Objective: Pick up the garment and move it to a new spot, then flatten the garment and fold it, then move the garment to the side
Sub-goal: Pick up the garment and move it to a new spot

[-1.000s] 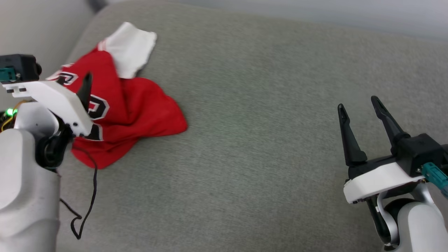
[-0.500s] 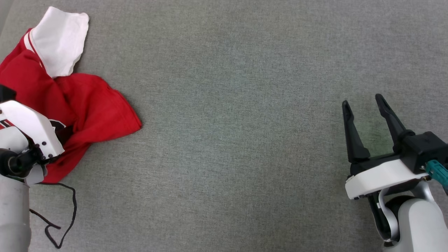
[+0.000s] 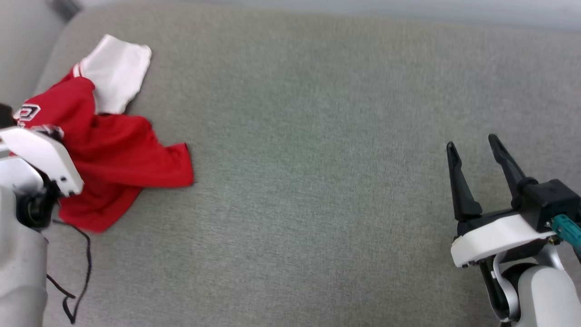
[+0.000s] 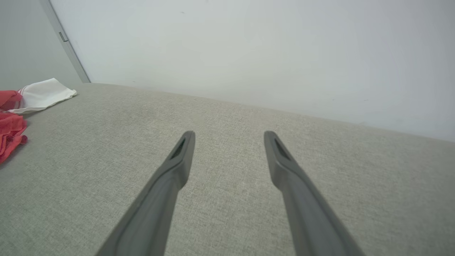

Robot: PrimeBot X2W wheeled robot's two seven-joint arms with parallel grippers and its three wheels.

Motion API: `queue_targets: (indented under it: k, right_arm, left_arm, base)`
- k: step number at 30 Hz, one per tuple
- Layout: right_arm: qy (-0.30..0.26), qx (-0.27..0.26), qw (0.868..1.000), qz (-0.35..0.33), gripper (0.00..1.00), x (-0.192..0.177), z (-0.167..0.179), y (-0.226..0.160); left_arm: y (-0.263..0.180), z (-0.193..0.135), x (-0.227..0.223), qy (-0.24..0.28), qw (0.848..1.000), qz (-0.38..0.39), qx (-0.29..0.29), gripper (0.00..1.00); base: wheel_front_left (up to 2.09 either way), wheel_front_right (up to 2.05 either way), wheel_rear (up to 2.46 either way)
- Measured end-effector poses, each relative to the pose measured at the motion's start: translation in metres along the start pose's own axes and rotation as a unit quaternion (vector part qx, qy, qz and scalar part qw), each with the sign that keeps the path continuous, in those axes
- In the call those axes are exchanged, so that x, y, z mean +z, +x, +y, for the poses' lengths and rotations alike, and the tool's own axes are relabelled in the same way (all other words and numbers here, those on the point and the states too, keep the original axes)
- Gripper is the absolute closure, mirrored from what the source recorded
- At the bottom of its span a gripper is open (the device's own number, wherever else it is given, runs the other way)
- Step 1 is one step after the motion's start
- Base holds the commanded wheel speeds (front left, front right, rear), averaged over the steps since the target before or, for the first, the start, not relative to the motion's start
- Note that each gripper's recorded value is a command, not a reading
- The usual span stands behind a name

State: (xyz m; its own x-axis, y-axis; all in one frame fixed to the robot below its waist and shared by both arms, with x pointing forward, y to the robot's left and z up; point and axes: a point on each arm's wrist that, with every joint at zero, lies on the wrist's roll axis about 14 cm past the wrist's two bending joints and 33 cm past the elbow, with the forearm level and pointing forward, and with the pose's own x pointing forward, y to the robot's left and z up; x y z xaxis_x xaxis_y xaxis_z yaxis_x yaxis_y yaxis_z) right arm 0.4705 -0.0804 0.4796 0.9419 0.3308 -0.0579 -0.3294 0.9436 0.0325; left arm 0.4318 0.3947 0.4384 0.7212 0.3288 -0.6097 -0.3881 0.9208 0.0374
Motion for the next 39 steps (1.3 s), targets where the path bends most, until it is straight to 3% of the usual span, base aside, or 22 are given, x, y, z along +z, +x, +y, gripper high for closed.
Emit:
queue_targets:
  k: [3,5,10,16,26,27,29,33,37,39]
  right_arm:
    - [0.001,0.001,1.0,-0.01,0.0,0.01,0.002,-0.004]
    - [0.0,0.001,1.0,-0.021,0.0,0.021,0.005,-0.012]
    - [0.003,0.001,1.0,-0.028,0.0,0.032,0.008,-0.029]
    - [-0.003,-0.016,0.999,-0.045,0.0,0.049,0.001,-0.05]
    - [-0.005,-0.081,0.995,-0.057,0.0,0.061,-0.035,-0.094]
    - [-0.005,-0.081,0.995,-0.057,0.0,0.061,-0.035,-0.094]
    - [-0.001,-0.106,0.993,-0.059,0.0,0.061,-0.049,-0.109]
    - [-0.003,-0.141,0.988,-0.059,0.0,0.061,-0.068,-0.126]
    - [0.0,-0.163,0.985,-0.049,0.0,0.054,-0.08,-0.137]
    - [0.002,-0.17,0.985,-0.044,0.0,0.05,-0.084,-0.138]
  left_arm:
    - [-0.012,0.003,0.031,0.015,0.998,-0.065,0.002,1.0]
    - [-0.036,0.006,0.078,0.037,0.985,-0.167,0.006,1.0]
    - [-0.088,0.0,0.144,0.055,0.944,-0.327,0.001,1.0]
    - [-0.134,-0.034,0.182,0.056,0.898,-0.435,-0.041,1.0]
    - [-0.169,-0.191,0.188,0.05,0.852,-0.468,-0.228,1.0]
    - [-0.169,-0.191,0.188,0.05,0.852,-0.468,-0.228,1.0]
    - [-0.183,-0.242,0.178,0.042,0.834,-0.465,-0.293,1.0]
    - [-0.201,-0.299,0.155,0.04,0.812,-0.45,-0.37,1.0]
    - [-0.204,-0.331,0.119,0.04,0.806,-0.416,-0.419,1.0]
    - [-0.199,-0.346,0.083,0.042,0.812,-0.377,-0.443,1.0]
  base:
    - [0.0,0.0,0.0]
    - [0.0,0.0,0.0]
    - [0.0,0.0,0.0]
    - [0.0,0.0,0.0]
    - [0.0,0.0,0.0]
    - [0.0,0.0,0.0]
    - [0.0,0.0,0.0]
    - [0.0,0.0,0.0]
    - [0.0,0.0,0.0]
    - [0.0,0.0,0.0]
